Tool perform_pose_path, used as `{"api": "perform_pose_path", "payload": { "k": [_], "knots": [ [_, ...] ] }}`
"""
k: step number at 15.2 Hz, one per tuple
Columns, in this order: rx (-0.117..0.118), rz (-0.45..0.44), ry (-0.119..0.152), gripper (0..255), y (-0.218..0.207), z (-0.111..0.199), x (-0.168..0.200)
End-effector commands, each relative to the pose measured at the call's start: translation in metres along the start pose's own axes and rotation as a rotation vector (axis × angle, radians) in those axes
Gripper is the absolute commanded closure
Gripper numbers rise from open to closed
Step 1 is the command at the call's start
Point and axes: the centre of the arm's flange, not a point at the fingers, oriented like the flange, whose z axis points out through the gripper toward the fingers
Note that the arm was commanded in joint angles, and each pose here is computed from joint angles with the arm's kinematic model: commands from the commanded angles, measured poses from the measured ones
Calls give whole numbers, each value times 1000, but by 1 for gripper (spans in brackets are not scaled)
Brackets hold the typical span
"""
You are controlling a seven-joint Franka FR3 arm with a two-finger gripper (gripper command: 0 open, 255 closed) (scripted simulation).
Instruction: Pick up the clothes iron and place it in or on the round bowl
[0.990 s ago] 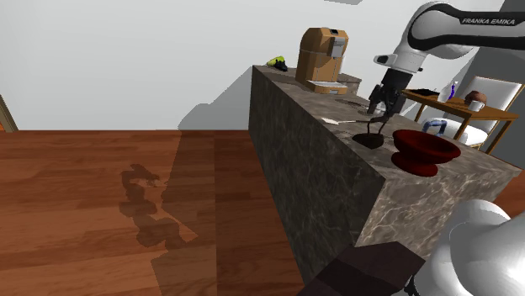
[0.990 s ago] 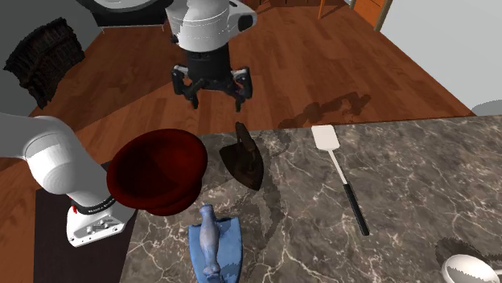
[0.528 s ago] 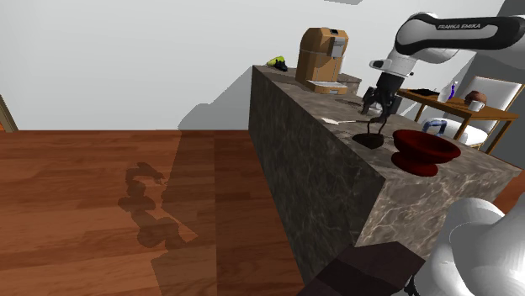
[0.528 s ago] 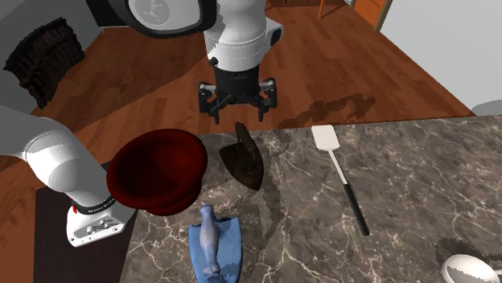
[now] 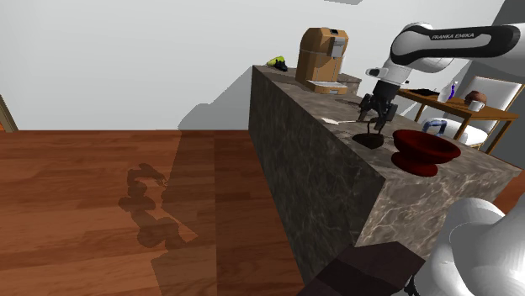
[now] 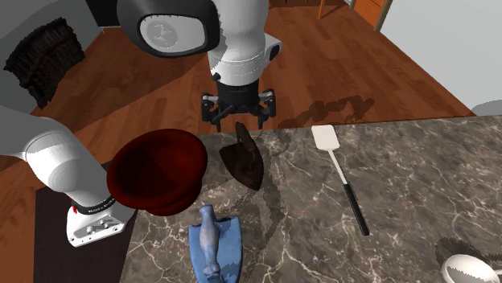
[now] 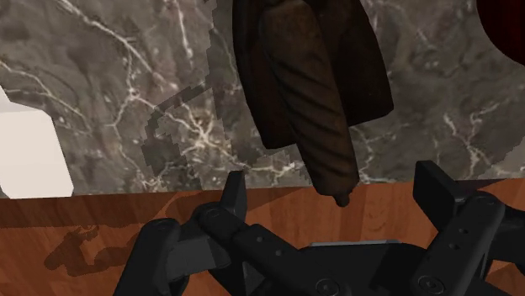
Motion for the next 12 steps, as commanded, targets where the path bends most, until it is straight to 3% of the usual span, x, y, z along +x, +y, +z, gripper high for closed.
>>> {"api": "perform_pose_path", "payload": {
  "k": [1, 4, 5, 12],
  "knots": [
    [0, 0, 0, 0, 0, 0, 0],
    [0, 0, 0, 0, 0, 0, 0],
    [0, 0, 0, 255, 0, 0, 0],
    [0, 0, 0, 255, 0, 0, 0]
  ]
}}
